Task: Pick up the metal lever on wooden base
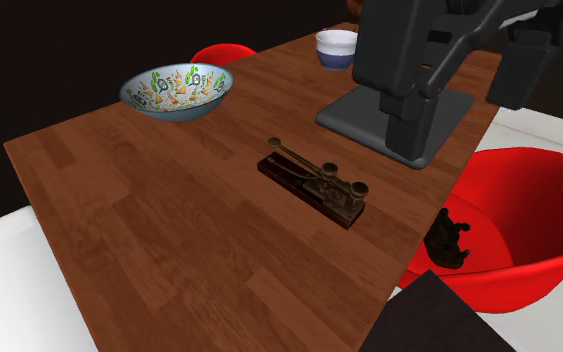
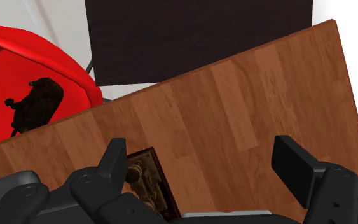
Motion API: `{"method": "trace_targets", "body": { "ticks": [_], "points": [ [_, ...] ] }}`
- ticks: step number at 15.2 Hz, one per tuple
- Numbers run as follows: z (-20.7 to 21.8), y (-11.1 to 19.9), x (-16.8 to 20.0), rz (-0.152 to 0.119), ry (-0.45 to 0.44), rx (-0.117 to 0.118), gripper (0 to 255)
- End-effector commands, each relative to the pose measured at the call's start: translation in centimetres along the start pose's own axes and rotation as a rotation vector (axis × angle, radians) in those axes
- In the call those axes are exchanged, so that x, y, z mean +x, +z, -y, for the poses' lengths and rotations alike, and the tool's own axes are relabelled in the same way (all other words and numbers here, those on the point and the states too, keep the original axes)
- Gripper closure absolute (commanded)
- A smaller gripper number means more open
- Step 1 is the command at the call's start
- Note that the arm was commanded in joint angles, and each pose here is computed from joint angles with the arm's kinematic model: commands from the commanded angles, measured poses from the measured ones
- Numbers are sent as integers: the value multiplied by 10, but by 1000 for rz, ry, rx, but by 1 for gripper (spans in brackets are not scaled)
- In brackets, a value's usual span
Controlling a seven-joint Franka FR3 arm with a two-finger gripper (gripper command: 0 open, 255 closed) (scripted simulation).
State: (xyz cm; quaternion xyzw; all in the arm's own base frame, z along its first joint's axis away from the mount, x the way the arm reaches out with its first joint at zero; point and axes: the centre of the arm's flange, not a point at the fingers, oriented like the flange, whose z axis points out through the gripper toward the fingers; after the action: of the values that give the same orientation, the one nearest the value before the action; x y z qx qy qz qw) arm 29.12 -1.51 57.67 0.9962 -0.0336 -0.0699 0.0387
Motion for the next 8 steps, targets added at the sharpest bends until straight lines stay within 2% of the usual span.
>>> {"method": "trace_targets", "body": {
  "ticks": [1, 8],
  "points": [
    [0, 0, 0, 0, 0, 0, 0],
    [-22, 59, 64, -28, -49, 13, 0]
  ]
}}
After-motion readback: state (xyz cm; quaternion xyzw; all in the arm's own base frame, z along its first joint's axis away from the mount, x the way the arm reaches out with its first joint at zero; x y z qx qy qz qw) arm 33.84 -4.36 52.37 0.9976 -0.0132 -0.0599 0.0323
